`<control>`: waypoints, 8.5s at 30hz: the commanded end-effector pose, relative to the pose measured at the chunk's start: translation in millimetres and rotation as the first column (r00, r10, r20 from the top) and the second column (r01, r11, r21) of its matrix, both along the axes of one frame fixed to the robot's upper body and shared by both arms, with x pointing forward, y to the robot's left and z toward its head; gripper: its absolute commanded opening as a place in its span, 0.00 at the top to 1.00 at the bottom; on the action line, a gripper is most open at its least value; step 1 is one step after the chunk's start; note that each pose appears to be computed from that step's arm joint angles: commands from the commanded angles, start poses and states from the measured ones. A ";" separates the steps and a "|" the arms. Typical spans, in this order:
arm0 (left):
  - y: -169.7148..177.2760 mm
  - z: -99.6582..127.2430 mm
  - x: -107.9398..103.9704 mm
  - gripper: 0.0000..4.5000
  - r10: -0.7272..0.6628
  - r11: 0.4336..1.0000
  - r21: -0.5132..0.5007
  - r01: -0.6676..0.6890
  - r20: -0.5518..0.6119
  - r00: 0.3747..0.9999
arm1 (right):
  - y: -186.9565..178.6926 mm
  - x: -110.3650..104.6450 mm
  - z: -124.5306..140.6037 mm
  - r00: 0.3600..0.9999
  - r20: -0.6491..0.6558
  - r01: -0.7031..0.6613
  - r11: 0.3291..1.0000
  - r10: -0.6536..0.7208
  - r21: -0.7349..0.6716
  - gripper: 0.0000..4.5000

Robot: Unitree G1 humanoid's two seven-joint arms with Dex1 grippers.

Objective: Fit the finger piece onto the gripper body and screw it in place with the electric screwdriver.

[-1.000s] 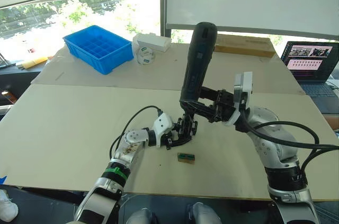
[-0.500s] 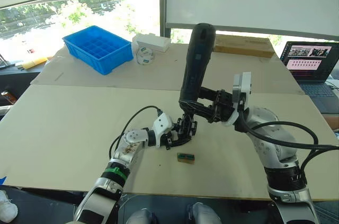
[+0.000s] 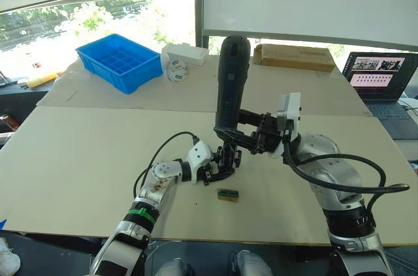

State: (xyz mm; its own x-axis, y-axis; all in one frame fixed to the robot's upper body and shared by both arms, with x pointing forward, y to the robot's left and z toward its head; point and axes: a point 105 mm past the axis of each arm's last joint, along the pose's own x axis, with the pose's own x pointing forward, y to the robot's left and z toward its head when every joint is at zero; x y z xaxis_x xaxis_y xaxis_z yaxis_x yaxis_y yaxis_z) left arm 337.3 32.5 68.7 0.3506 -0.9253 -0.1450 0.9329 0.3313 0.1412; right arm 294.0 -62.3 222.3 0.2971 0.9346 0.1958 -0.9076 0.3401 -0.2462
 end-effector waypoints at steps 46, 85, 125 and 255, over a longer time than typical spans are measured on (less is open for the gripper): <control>5.0 -17.4 -6.7 0.47 0.027 0.999 0.032 -0.025 -0.039 0.999 | -3.9 2.3 -22.3 0.996 -0.091 -0.015 0.999 0.011 -0.038 0.57; 28.5 -12.0 3.2 0.00 0.162 0.986 -0.031 -0.163 -0.047 0.986 | -71.5 -35.8 74.8 0.994 0.102 0.026 0.976 -0.049 0.218 0.57; 201.0 28.2 -76.3 0.00 0.092 0.994 0.063 -0.092 0.008 0.996 | -153.3 -67.0 23.7 0.902 0.099 0.417 0.907 -0.421 0.060 0.57; 6.9 -22.7 -81.7 0.00 -0.271 0.954 0.119 0.277 -0.058 0.961 | -23.5 -63.4 -38.5 0.995 0.091 0.044 0.999 -0.046 0.023 0.57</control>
State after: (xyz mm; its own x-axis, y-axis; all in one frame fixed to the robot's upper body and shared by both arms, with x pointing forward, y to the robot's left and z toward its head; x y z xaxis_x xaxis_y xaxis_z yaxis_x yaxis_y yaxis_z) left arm 265.3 43.1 58.4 0.1096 -0.9618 -0.2509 0.9829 0.0673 0.1713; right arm 233.7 -84.8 172.4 0.3343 0.9195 0.2068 -0.8838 0.3820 -0.2701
